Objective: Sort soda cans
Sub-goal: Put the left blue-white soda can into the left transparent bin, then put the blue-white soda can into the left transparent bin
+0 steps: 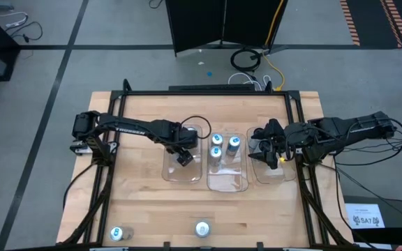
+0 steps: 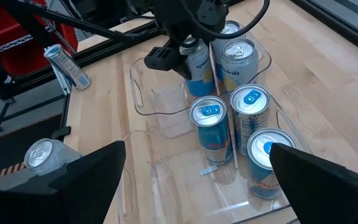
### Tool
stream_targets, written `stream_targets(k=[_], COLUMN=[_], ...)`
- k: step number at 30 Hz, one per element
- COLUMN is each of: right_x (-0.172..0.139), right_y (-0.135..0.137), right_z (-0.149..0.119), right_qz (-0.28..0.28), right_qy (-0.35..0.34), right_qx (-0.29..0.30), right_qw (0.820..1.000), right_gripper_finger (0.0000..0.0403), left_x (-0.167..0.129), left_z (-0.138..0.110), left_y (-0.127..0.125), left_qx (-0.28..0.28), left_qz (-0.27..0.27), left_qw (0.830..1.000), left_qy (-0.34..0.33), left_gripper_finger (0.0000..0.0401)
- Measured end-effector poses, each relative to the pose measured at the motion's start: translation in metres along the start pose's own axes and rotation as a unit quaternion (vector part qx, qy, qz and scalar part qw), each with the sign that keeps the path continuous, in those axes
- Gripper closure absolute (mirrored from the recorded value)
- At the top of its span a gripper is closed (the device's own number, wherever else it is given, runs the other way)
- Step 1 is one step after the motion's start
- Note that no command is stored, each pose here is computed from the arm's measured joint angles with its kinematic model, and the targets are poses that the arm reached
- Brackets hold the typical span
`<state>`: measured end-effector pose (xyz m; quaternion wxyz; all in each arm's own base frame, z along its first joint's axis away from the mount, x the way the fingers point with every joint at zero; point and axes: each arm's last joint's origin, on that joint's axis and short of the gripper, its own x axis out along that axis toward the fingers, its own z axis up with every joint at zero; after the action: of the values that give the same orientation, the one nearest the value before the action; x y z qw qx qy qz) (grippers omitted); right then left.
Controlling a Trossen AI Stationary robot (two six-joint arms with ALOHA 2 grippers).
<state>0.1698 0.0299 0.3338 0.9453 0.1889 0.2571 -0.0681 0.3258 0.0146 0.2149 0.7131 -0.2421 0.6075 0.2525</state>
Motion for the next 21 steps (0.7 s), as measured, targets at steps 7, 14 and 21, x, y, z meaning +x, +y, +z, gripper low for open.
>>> stream_targets(k=[7,14,21], right_x=[0.0,0.0,0.0], right_y=[0.0,0.0,0.0], right_z=[0.0,0.0,0.0], right_qz=[0.0,0.001,0.002], right_qy=[0.0,0.001,-0.001], right_qx=[-0.001,-0.014,-0.026], right_qw=[1.0,1.0,1.0], right_gripper_finger=[0.0011,0.0011,0.0011], left_x=[0.0,-0.017,-0.06], left_z=[0.0,-0.002,-0.016], left_y=[-0.001,0.011,0.023], left_qx=[-0.002,-0.071,-0.123], left_qz=[-0.018,-0.023,-0.056], left_qw=[1.0,0.997,0.99], left_qy=[0.01,0.01,-0.03], left_gripper_finger=[0.0005,0.0012,0.0013])
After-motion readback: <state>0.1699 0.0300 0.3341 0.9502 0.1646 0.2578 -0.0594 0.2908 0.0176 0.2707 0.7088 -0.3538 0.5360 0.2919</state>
